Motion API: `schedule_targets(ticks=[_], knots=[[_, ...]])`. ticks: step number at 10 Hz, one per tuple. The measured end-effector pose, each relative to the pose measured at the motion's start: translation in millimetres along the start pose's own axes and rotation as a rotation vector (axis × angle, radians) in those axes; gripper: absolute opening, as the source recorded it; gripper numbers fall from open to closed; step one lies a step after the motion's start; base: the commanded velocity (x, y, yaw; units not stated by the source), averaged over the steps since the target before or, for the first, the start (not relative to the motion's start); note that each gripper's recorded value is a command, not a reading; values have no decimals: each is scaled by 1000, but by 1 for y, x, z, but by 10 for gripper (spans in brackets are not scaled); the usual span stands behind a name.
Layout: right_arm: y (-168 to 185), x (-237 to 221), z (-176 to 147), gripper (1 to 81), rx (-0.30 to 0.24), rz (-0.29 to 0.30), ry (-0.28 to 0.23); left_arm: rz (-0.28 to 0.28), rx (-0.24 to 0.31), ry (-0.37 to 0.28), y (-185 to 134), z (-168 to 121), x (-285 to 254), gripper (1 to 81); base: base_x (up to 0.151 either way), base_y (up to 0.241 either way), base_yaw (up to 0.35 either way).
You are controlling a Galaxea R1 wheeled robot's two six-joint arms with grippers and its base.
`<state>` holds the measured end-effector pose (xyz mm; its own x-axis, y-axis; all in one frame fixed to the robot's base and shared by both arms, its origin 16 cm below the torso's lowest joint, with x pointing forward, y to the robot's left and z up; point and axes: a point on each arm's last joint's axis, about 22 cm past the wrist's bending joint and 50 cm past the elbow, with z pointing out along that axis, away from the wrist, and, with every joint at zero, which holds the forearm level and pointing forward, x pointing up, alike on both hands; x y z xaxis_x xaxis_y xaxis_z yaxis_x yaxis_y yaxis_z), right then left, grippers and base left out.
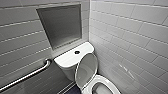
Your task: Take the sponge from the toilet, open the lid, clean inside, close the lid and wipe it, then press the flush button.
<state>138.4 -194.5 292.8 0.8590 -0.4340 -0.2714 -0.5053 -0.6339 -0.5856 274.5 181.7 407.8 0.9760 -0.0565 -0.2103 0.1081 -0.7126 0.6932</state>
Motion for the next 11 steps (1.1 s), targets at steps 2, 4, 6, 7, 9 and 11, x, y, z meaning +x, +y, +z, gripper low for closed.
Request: schedule_targets(ticks=[2, 4, 6, 7, 9, 11], knots=[[-4, 10, -3, 10, 7, -9, 9, 66, 20, -48, -18, 1, -19, 811, 0, 0, 0], [-10, 17, -7, 10, 20, -11, 11, 23, 5, -49, -31, 6, -23, 811, 0, 0, 0], [-30, 33, -12, 10, 57, -22, 18, -15, -1, -26, -41, 19, -23, 811, 0, 0, 0], [-45, 42, -16, 10, 84, -28, 19, -38, 4, -35, -47, 30, -33, 811, 0, 0, 0], [-70, 67, -32, 10, 127, -53, 30, -71, 21, -64, -61, 50, -64, 811, 0, 0, 0], [-58, 99, -65, 10, 95, -83, 64, -84, 17, -25, -63, 62, -79, 811, 0, 0, 0]])
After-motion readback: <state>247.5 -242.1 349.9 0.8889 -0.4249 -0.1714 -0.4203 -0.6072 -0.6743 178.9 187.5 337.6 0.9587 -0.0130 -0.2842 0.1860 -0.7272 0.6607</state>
